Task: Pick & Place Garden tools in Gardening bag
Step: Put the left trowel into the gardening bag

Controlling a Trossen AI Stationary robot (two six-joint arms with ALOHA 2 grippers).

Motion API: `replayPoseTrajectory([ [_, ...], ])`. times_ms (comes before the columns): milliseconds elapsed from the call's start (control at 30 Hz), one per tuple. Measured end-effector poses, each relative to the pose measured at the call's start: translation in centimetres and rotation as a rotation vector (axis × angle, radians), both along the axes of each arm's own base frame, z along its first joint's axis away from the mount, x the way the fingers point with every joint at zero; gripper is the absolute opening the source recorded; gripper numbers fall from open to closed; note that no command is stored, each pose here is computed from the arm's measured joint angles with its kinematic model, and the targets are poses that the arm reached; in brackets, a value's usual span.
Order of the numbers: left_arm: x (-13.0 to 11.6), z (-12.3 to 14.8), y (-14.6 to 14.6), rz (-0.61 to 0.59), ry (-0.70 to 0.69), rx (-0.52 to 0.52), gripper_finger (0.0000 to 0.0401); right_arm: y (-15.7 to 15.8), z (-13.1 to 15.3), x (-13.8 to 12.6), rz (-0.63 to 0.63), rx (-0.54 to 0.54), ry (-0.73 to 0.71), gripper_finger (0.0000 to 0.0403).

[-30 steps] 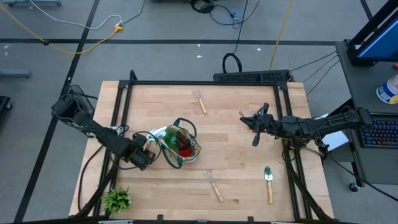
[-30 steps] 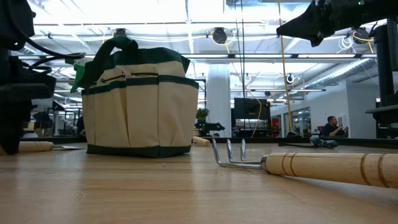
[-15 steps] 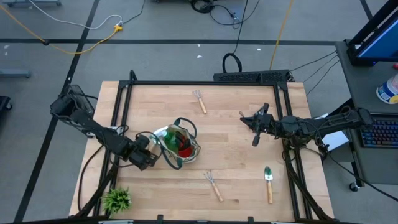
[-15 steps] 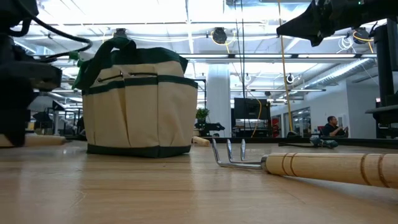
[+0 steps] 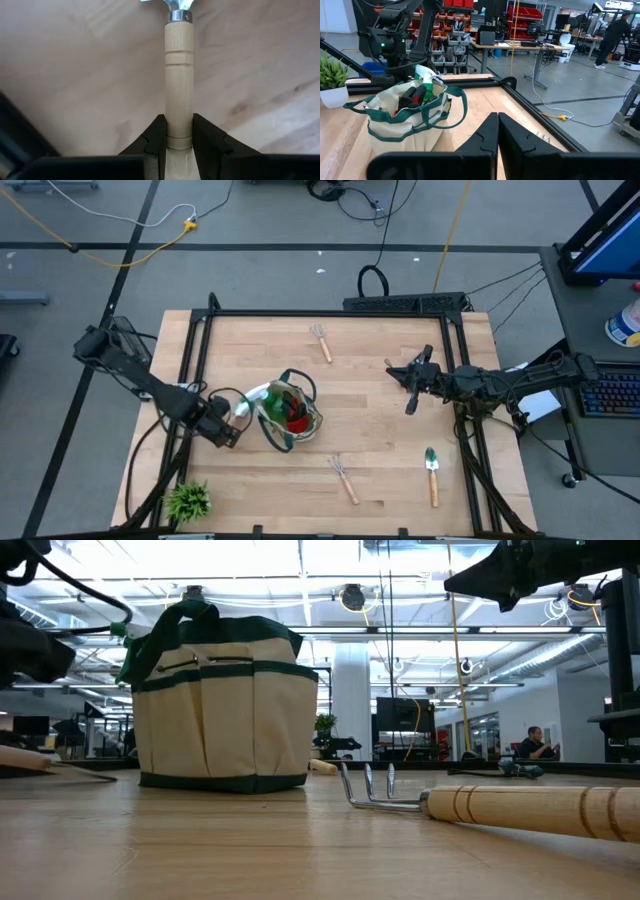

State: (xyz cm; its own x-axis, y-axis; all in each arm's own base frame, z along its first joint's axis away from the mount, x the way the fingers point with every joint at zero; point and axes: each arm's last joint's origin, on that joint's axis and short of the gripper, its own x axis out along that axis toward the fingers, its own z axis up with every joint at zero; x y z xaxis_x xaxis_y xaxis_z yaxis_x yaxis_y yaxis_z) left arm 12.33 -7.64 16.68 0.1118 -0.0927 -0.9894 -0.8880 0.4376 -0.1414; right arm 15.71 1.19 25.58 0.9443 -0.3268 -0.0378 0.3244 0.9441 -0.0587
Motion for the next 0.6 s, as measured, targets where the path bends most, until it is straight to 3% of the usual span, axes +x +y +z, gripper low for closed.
replayPoseTrajectory([
  [333, -1.0, 1.8, 0.2, -0.024, -0.019, -0.135, 0.0067, 0.0, 0.2, 0.0, 0.0, -0.004, -0.019, 0.0],
  [600, -1.3, 6.2, 0.4, -0.054, 0.006, -0.122, 0.0067, 0.0, 0.2, 0.0, 0.0, -0.004, -0.021, 0.0],
])
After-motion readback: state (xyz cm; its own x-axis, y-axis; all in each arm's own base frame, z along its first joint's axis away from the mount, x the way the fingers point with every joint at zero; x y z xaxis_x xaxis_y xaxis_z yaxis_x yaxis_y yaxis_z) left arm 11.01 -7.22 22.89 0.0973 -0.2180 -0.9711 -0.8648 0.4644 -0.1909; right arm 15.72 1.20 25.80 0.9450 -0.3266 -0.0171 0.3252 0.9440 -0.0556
